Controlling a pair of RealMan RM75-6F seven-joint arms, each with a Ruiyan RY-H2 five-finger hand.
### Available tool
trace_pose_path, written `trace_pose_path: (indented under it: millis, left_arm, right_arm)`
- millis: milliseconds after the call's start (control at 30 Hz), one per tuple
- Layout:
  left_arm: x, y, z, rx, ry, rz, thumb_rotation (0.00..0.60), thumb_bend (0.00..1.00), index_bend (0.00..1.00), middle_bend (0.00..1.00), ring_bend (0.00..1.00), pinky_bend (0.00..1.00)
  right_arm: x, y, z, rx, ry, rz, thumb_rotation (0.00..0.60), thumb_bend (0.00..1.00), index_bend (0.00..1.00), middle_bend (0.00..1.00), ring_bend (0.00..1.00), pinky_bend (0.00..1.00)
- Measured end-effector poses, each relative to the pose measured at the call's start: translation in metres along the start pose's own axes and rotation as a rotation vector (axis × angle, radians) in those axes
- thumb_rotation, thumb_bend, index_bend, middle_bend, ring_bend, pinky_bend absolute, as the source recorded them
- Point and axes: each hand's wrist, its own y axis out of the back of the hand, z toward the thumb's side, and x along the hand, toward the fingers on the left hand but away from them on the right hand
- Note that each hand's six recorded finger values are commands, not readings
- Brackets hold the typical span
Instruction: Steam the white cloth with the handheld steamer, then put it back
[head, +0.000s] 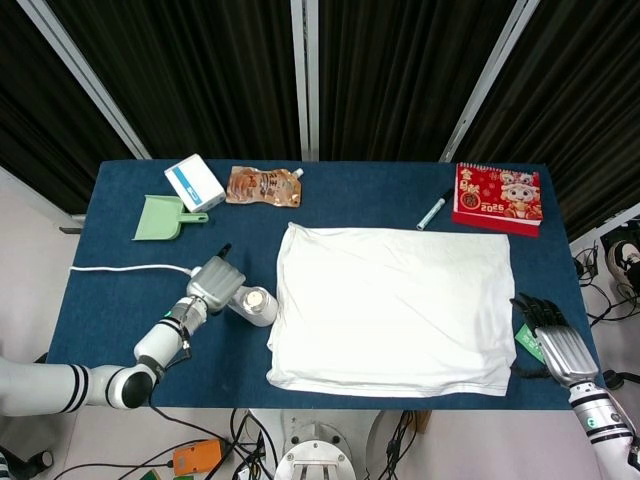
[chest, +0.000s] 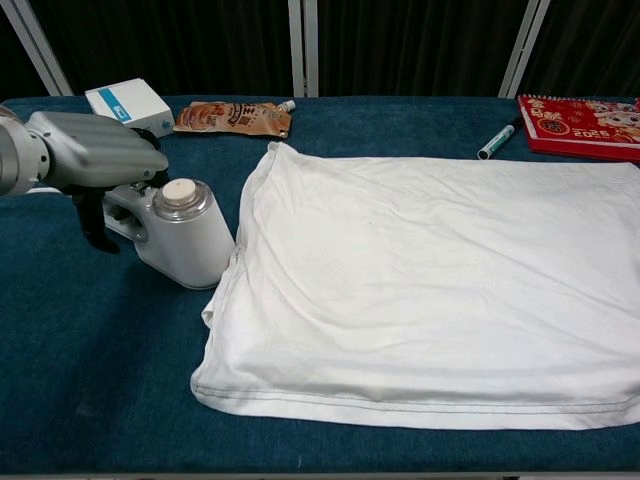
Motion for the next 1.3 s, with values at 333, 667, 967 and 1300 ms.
trace_pose_path:
  millis: [333, 667, 967, 1300]
  left_arm:
    - [0.0, -0.003, 0.0, -0.039, -0.008, -0.052, 0.6, 0.37, 0.67, 0.77, 0.61, 0.0]
    - [-0.005, -0.002, -0.012, -0.094, 0.008, -0.062, 0.6, 0.52, 0.71, 0.83, 0.67, 0.34]
    - [-0.021, 0.004, -0.041, -0.198, 0.045, -0.038, 0.6, 0.63, 0.73, 0.87, 0.7, 0.52]
    - [-0.027, 0.018, -0.048, -0.409, -0.006, -0.044, 0.6, 0.73, 0.76, 0.93, 0.76, 0.65]
  right_arm:
    - [0.0, -0.001, -0.003, -0.006, -0.005, -0.001, 0.6, 0.05, 0.0, 0.02, 0.0, 0.06]
    - [0.0, -0.001, -0.003, -0.005, -0.003, 0.003, 0.6, 0.05, 0.0, 0.02, 0.0, 0.06]
    - [-0.004, 0.0, 0.005, 0.004, 0.018, 0.003, 0.6, 0.05, 0.0, 0.02, 0.0, 0.06]
    - [-0.011, -0.01, 0.021, 0.043, 0.065, 0.061, 0.6, 0.05, 0.0, 0.04, 0.02, 0.1]
